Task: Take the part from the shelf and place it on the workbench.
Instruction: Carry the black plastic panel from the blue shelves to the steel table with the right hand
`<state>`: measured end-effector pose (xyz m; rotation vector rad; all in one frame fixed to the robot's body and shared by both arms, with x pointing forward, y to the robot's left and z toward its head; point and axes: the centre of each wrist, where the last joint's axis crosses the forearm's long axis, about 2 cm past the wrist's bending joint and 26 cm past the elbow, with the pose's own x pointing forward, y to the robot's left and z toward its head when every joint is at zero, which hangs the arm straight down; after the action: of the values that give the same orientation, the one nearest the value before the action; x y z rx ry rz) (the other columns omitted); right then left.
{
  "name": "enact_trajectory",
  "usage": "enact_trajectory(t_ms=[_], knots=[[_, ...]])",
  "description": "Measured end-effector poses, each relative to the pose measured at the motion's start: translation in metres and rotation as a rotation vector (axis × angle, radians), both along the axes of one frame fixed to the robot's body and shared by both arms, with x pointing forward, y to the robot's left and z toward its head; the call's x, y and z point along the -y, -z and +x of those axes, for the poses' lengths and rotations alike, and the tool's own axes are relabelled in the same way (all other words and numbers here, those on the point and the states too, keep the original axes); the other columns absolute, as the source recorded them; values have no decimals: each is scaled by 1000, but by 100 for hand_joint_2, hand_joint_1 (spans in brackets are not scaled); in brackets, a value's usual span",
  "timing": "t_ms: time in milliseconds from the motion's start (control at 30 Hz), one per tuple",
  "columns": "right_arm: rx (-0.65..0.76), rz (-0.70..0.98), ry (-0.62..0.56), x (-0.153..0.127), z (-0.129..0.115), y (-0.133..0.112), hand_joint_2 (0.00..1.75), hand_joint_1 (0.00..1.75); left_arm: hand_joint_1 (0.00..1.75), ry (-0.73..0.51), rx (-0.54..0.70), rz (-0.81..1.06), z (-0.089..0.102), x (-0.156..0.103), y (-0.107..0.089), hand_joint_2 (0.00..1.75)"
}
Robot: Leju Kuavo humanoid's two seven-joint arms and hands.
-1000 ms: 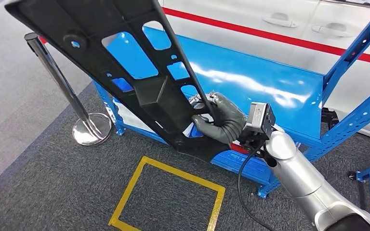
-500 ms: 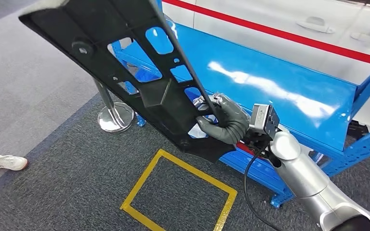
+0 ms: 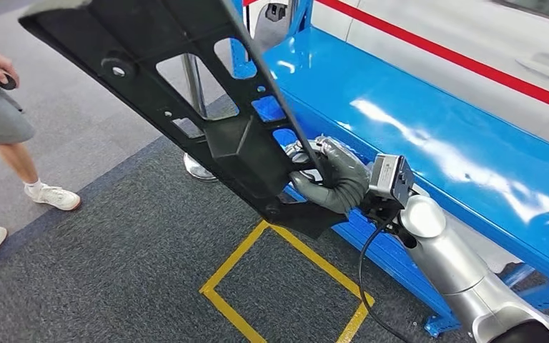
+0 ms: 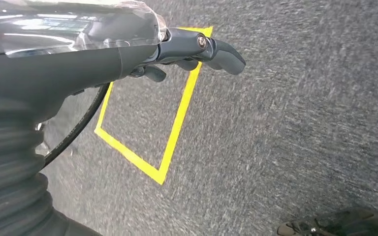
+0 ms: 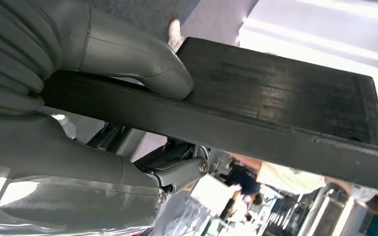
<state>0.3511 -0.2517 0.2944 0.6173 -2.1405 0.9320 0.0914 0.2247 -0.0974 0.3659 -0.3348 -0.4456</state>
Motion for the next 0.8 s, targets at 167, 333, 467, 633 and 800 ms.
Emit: enact_trajectory(t_ms=[167, 333, 467, 633, 800], knots=[[-2, 0, 0, 0, -1, 1, 175, 175, 0, 2, -3, -4, -1, 1, 0, 175], [4, -1, -1, -1, -1, 1, 175, 175, 0, 1, -10, -6, -3, 2, 0, 175], [12, -8, -3, 1, -1, 2, 175, 175, 0, 3, -10, -3, -3, 1, 0, 175], [11, -11, -4, 1, -1, 3, 175, 175, 0, 12, -9, 1, -1, 1, 0, 175], [16, -9, -5, 1, -2, 2, 175, 175, 0, 27, -8, 6, 1, 1, 0, 175]])
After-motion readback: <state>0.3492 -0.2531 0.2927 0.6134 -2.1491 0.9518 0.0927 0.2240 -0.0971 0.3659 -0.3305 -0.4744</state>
